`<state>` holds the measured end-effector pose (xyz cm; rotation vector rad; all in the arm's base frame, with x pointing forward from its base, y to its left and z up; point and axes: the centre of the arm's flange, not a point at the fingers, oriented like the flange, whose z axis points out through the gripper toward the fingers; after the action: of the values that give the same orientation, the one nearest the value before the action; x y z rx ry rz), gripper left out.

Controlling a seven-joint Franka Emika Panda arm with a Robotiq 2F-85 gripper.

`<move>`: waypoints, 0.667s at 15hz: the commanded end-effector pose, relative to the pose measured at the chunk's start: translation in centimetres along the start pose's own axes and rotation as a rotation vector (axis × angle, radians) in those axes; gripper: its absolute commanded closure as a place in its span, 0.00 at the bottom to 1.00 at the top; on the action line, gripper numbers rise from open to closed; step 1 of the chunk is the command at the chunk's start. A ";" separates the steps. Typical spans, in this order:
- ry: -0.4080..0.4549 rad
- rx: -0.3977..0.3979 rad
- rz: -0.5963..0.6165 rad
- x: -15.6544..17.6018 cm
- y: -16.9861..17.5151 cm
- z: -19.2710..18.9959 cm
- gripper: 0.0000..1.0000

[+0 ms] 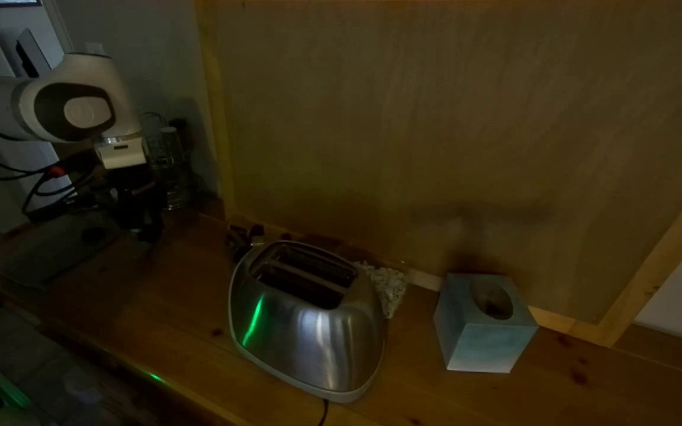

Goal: Pick up the laying spice bottle on the counter and put it right side up on the counter

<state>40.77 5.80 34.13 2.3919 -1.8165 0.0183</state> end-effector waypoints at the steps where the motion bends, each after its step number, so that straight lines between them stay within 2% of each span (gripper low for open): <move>1: 0.089 0.020 0.035 0.1 0.8 -0.3 0.76; 10: 0.252 0.033 0.115 0.0 -0.2 0.2 0.76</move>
<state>40.86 5.47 34.33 2.2358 -1.8292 0.2489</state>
